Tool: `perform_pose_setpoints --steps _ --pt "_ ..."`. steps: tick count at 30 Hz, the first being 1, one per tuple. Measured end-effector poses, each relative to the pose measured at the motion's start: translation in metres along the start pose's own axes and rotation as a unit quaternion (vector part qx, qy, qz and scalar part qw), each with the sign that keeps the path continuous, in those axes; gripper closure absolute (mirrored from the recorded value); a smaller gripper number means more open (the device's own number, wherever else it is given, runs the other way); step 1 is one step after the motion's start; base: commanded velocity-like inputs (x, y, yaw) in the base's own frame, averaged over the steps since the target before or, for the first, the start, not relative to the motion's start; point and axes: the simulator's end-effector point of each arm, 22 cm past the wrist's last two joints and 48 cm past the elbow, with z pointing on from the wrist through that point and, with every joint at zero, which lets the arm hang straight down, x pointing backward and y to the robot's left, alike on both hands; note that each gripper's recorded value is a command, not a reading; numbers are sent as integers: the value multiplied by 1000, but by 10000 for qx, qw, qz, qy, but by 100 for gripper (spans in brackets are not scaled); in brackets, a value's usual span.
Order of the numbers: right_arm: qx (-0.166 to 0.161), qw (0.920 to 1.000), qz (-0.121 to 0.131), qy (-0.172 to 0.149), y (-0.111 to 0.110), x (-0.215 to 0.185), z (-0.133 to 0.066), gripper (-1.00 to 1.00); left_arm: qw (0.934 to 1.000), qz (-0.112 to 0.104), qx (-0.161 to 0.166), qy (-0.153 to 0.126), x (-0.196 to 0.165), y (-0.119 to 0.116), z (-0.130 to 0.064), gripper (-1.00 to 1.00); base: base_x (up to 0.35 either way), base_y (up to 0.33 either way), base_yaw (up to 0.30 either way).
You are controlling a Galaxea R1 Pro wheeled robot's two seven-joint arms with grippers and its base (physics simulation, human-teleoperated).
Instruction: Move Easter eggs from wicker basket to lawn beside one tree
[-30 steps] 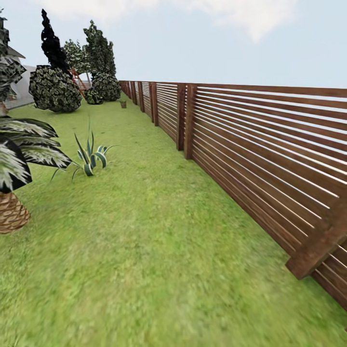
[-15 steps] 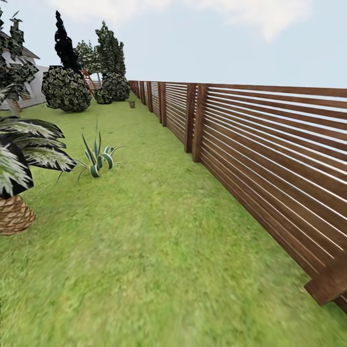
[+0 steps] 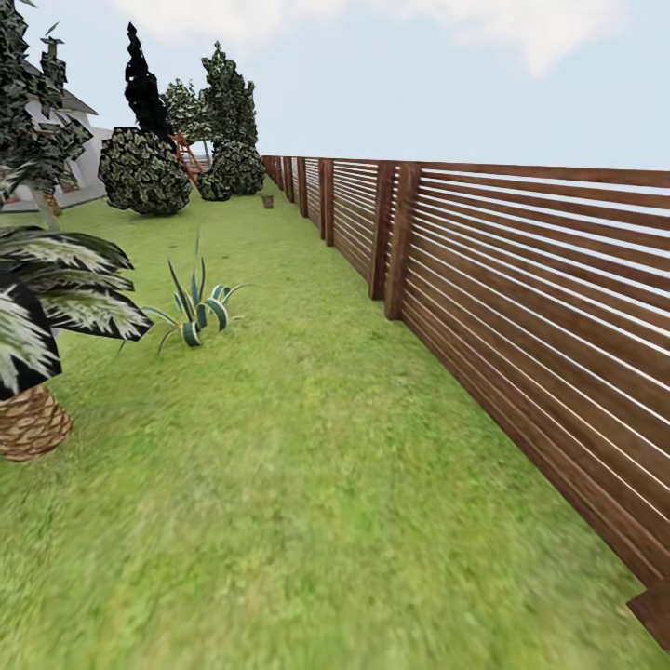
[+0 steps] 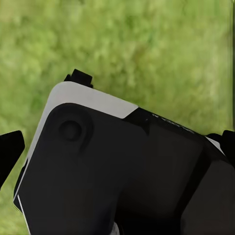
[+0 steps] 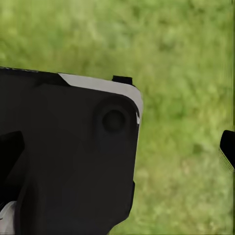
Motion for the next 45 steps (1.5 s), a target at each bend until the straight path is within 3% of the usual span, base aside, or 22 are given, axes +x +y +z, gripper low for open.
perform_pose_setpoints --steps 45 --pt "-7 10000 -13 2 1 0 0 -100 10000 -2 0 0 0 0 0 -100 332 0 32"
